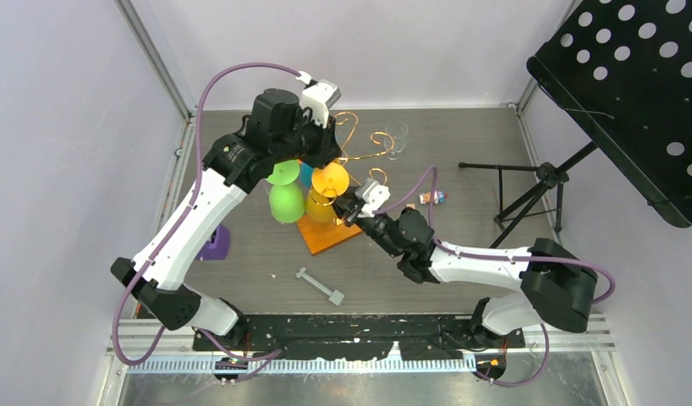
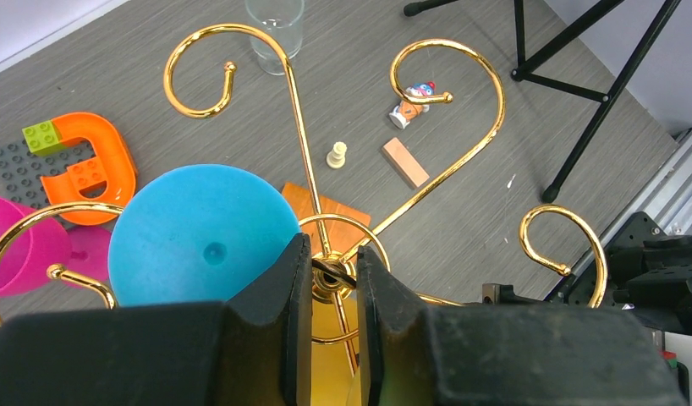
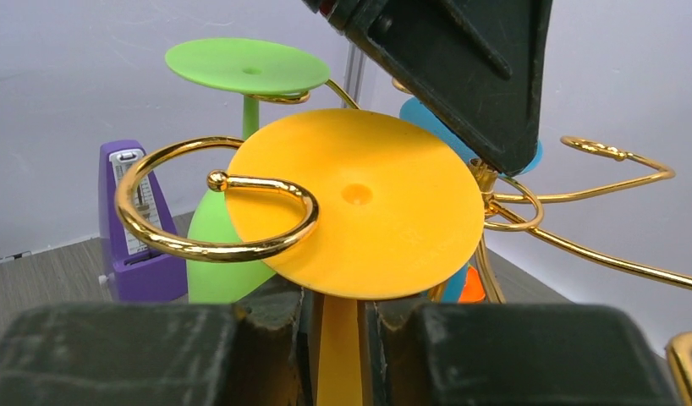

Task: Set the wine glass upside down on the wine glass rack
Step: Turn the wine glass upside down at the wine rack.

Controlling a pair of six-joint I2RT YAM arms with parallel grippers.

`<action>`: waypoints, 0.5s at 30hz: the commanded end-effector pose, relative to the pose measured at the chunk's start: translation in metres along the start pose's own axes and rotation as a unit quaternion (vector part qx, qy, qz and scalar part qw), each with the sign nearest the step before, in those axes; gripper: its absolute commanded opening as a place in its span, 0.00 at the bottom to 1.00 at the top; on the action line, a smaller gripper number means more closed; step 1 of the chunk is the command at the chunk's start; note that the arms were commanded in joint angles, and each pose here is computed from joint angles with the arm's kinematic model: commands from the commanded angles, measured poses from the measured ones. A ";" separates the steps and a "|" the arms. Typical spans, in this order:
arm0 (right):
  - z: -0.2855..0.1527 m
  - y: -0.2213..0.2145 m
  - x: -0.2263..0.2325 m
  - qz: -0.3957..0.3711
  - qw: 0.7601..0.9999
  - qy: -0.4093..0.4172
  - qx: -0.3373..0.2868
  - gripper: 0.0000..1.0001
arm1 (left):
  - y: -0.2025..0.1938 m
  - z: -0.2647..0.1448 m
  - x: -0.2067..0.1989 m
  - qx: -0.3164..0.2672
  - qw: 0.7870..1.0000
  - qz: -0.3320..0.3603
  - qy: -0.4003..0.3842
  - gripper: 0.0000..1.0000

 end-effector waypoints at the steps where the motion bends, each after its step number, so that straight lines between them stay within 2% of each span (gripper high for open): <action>1: -0.001 0.014 -0.011 0.000 1.000 -0.023 0.007 0.07 | -0.004 -0.013 -0.005 0.018 1.000 -0.010 -0.012 0.18; 7: -0.005 0.007 -0.021 0.008 0.997 -0.058 0.042 0.05 | -0.003 -0.014 -0.006 0.018 1.000 -0.010 -0.014 0.19; 15: -0.014 0.009 -0.024 0.000 0.997 -0.057 0.049 0.05 | -0.004 -0.013 -0.006 0.020 1.000 -0.011 -0.015 0.19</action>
Point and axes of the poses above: each gripper's point midway between its finger pads, its own z axis out along the fingers, its own x axis along the line the jaws close on, y = z × x, the point moved 3 cm from there along -z, back along the fingers, and after that the axes turned 7 degrees about -z, right-handed, at the moved point
